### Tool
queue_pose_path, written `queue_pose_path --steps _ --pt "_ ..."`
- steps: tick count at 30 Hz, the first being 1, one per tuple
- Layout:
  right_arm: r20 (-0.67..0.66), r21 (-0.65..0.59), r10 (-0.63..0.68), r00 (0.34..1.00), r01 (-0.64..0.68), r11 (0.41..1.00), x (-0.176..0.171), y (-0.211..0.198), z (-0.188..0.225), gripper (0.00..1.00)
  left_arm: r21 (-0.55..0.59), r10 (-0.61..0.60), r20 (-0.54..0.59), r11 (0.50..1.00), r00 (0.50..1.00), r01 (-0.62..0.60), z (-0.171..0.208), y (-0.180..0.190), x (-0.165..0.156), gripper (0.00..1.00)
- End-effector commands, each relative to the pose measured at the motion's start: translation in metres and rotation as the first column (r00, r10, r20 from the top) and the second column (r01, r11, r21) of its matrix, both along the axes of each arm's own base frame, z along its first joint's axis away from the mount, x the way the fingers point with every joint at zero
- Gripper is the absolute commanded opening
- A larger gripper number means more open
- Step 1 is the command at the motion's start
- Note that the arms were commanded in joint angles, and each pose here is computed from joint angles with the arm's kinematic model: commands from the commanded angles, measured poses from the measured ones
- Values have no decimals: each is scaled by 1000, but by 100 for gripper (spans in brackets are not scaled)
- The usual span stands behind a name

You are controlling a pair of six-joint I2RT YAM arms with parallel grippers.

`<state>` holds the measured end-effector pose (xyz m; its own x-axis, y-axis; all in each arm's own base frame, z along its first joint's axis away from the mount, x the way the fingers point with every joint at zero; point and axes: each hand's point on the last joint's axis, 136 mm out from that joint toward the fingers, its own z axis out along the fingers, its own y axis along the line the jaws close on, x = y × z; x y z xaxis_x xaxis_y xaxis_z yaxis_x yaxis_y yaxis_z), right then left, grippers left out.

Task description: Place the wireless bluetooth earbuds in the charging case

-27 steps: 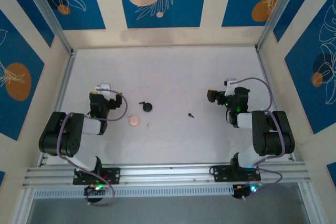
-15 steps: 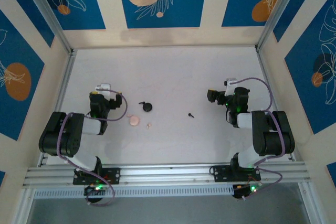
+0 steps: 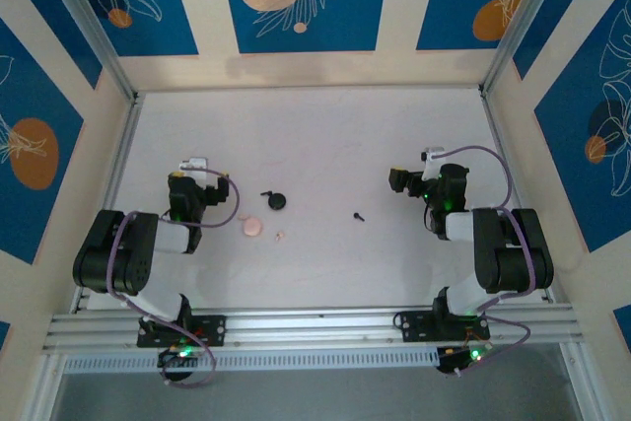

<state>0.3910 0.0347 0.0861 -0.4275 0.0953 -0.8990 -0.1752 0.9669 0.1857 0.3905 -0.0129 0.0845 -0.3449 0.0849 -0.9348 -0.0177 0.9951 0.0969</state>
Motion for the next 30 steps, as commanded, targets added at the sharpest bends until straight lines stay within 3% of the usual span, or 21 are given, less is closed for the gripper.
queue_pose_path --steps 1,30 --pt "37 -25 4 999 -3 1000 3 1 8 99 1 -17 18 1000 1000 17 8 -2 5 100" --pt "32 -23 1 999 0 1000 4 0 7 99 0 -18 19 1000 1000 18 8 -2 5 100"
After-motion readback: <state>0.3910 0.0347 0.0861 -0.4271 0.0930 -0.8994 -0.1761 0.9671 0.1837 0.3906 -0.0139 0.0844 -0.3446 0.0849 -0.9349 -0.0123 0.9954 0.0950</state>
